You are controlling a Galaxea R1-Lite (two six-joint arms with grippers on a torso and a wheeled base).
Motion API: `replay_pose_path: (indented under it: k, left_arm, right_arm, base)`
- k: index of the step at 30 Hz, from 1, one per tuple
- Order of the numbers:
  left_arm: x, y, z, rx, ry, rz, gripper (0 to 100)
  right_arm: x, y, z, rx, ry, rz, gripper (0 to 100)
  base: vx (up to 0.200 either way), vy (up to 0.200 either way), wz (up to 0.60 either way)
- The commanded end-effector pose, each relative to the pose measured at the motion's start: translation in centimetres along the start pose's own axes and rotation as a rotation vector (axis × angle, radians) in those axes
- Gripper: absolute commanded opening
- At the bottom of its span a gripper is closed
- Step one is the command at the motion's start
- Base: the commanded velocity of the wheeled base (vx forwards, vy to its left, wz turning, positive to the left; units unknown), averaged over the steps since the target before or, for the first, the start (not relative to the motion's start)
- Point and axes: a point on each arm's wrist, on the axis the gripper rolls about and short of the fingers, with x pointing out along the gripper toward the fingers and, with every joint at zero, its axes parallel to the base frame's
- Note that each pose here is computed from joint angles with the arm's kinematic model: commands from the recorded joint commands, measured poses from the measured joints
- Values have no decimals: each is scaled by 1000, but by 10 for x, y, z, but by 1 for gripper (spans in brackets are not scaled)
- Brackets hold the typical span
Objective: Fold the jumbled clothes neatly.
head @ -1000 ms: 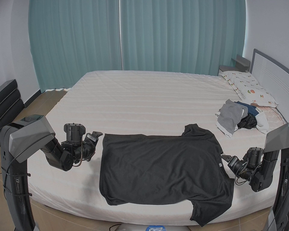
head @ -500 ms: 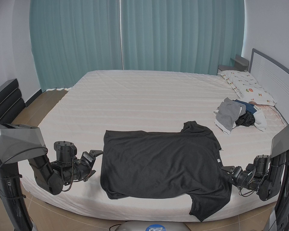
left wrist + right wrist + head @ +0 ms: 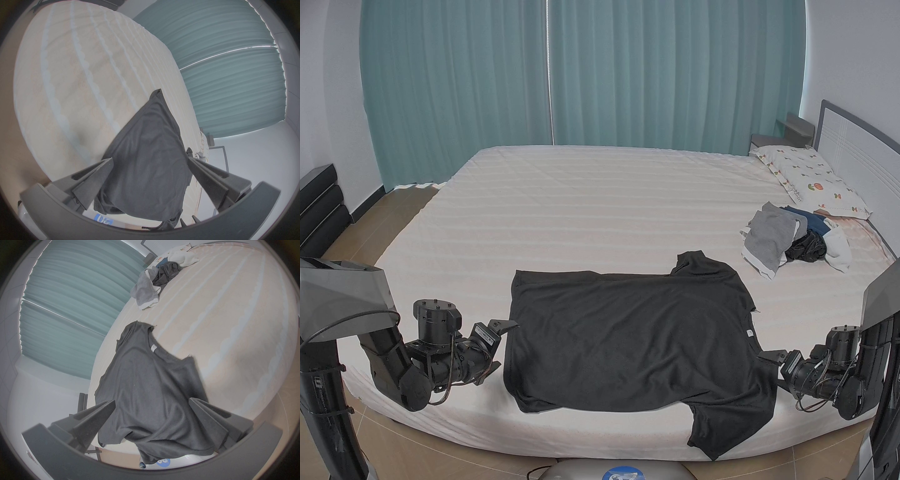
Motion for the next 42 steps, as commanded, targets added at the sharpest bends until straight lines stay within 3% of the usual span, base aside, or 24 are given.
replay_pose_path:
  k: [1,7,9,10,13,26,35,39,42]
  left_arm:
    - [-1,2,-4,5,13,9,100]
    - [-4,4,-9,15,25,25,100]
    - [-8,10,-12,69,35,48,100]
    - [-13,17,-13,155,43,75,100]
    - [-24,27,-14,282,56,115,100]
    - [-65,52,-21,614,127,240,100]
    - [-65,63,-19,653,143,297,100]
    - [-51,80,-22,677,149,398,100]
    - [-49,83,-22,680,139,399,100]
  right_arm:
    - [1,-1,0,0,-2,1,100]
    - [3,-3,-1,3,4,-6,100]
    - [3,-3,-1,3,5,-7,100]
    - [4,-3,-1,3,4,-6,100]
    - [4,-3,-1,3,4,-6,100]
    - [7,-7,-4,-19,23,-23,100]
    - [7,-8,-5,-19,27,-25,100]
    - [6,-8,-5,-19,26,-26,100]
    - [6,-8,-6,-20,29,-28,100]
  base:
    - [0,-200,0]
    - [0,-200,0]
    - [0,-200,0]
    - [0,0,0]
    - [0,0,0]
    - [0,0,0]
    - [0,0,0]
    - [0,0,0]
    - [0,0,0]
